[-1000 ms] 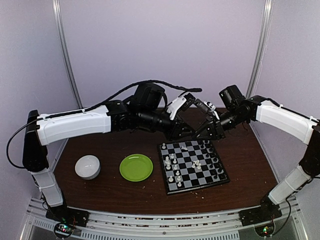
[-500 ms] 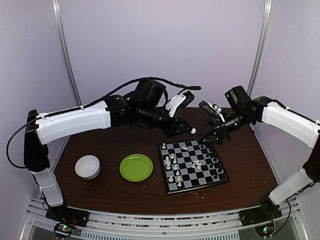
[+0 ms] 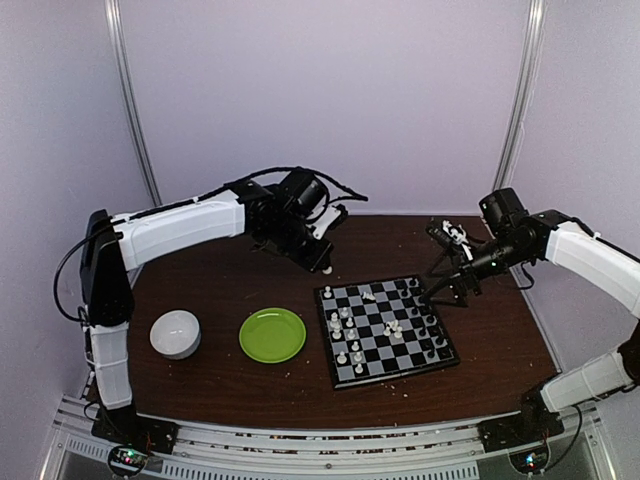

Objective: Set up the chess pieces on the board
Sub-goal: Place the bishop on c1.

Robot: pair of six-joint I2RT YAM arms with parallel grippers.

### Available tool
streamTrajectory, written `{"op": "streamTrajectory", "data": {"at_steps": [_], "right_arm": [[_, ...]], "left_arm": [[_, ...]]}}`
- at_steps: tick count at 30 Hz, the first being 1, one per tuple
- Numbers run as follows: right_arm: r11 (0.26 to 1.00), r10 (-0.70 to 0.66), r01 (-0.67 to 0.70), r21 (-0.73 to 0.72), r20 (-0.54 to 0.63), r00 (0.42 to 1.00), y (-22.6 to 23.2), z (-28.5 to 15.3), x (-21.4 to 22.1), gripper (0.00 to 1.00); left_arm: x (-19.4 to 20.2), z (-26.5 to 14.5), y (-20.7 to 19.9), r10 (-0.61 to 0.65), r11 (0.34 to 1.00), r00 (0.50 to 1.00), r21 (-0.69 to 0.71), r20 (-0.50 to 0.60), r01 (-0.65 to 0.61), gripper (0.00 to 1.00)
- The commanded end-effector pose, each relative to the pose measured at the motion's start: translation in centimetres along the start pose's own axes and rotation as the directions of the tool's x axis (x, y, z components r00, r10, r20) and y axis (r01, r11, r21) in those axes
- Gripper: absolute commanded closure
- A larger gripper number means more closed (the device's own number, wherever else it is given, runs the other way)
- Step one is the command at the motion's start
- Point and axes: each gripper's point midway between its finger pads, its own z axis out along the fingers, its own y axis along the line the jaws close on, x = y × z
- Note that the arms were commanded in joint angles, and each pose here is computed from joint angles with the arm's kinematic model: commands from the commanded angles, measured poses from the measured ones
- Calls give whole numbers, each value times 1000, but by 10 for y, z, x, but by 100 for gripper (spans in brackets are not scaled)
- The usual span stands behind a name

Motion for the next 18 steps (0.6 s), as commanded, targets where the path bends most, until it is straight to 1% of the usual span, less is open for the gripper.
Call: {"op": "streamTrajectory", "data": {"at_steps": [1, 9, 18], "right_arm": [[1000, 6, -6, 24, -7, 1000, -9, 1, 0, 1], [999, 14, -14, 30, -10, 1000, -12, 3, 2, 1], [1000, 24, -23, 17, -22, 999, -12, 6, 4, 0]], "left_arm": [[11, 13, 1, -6, 1000, 997, -28, -76, 4, 94], [26, 45, -3, -8, 1000, 990, 1, -140, 8, 94], [36, 67, -5, -10, 1000, 983, 19, -181, 14, 93]]}}
